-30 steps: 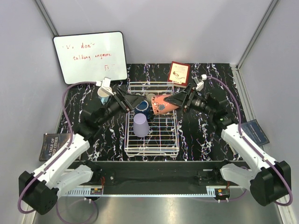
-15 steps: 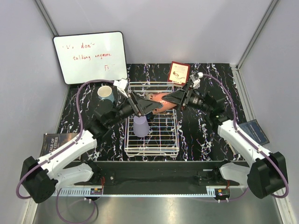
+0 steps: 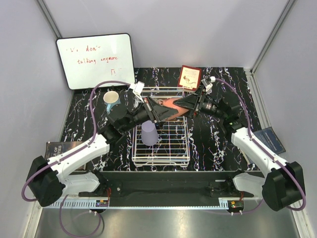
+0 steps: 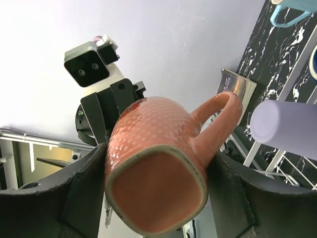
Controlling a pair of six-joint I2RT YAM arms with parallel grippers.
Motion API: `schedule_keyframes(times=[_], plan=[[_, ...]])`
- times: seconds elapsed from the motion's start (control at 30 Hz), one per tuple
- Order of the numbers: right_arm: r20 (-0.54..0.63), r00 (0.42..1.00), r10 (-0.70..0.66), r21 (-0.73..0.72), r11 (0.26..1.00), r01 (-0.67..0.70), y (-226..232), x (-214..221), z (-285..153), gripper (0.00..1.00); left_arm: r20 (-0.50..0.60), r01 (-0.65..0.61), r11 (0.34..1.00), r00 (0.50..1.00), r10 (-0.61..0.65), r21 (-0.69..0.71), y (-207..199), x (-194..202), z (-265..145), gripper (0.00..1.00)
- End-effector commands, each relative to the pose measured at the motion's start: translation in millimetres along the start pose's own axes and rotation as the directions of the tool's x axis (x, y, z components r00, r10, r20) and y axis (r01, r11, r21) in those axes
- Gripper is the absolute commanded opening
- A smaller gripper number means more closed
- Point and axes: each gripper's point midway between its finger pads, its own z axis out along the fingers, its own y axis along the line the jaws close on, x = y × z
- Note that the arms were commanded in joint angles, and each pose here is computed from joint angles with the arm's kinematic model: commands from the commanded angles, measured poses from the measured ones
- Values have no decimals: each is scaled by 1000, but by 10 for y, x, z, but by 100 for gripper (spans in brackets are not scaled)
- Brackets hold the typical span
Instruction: Unload the cups from the dish rack
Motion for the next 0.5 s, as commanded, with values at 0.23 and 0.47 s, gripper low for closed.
schedule_keyframes(times=[0.23,0.47], plan=[[34,951,-308,110,947,303,333,-58,-136,100,4,-212,902,973,230,-377,206,-294,-294,0],[45,950,-309,168,940,298,340,-108,-163,100,66,-268,814,935,350,-515,245,-592,-630,0]])
